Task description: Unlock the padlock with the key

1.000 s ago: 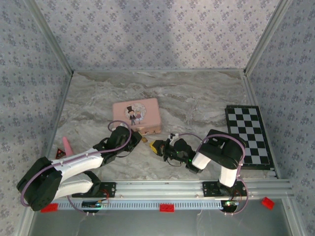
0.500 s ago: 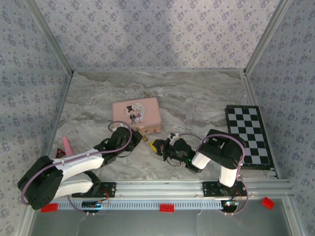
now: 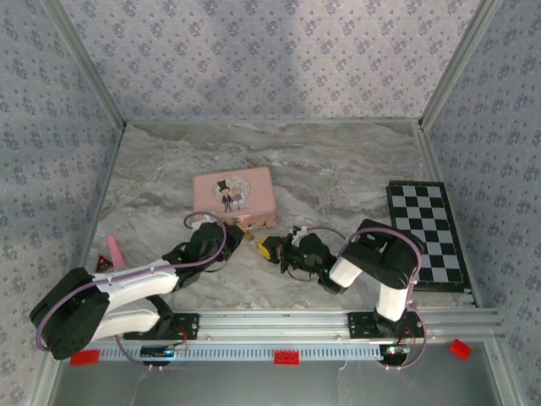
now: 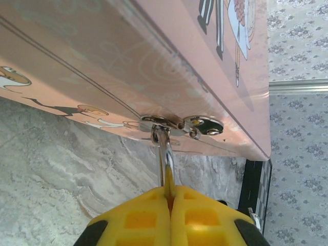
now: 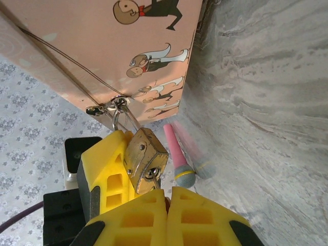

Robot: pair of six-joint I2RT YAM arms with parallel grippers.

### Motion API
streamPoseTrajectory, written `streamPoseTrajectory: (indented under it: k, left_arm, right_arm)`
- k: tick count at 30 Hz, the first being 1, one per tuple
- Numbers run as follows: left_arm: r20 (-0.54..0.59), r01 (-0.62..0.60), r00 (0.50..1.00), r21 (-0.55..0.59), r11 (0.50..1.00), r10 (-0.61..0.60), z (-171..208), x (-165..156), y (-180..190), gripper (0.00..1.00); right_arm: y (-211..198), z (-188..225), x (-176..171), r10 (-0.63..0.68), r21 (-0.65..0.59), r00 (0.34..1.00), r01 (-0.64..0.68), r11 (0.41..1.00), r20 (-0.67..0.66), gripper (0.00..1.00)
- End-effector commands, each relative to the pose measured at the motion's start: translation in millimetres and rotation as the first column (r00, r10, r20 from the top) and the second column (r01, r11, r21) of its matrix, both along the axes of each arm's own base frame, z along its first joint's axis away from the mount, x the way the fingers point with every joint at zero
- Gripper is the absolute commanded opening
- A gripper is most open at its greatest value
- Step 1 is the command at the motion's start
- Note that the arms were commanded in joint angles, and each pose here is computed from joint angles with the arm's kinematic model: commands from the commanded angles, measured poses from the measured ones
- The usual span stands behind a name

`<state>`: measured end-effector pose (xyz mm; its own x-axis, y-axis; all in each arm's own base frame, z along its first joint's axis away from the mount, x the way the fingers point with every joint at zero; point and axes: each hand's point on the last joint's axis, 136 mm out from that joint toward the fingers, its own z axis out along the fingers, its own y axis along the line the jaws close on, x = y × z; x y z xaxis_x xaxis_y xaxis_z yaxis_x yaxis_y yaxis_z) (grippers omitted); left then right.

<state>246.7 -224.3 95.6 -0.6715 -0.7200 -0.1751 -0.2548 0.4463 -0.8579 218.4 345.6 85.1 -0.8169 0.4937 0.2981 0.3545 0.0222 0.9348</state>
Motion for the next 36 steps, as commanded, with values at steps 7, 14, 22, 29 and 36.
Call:
streamPoseTrajectory:
  k: [7,14,22,29,36]
  left_arm:
    - [0.076,0.074,0.995,-0.115,0.991,-0.066,35,1,-28,0.05]
    - [0.072,0.086,0.994,-0.118,0.989,-0.078,34,-1,-31,0.05]
    - [0.074,0.074,0.995,-0.122,0.99,-0.065,33,-3,-29,0.05]
    - [0.096,0.08,0.993,-0.141,0.987,-0.067,39,-3,-34,0.05]
    - [0.082,0.09,0.993,-0.131,0.987,-0.079,33,-6,-38,0.04]
  right_arm:
    - [11,32,15,-0.018,0.102,0.999,0.015,0.995,0.03,0.0]
    - [6,37,21,-0.031,0.122,0.999,0.029,0.992,0.016,0.0]
    - [11,46,25,-0.021,0.163,1.0,0.022,0.986,-0.008,0.0]
    - [16,54,27,-0.02,0.193,1.0,0.023,0.981,-0.017,0.0]
    - [12,62,31,-0.041,0.199,0.999,0.038,0.979,0.012,0.0]
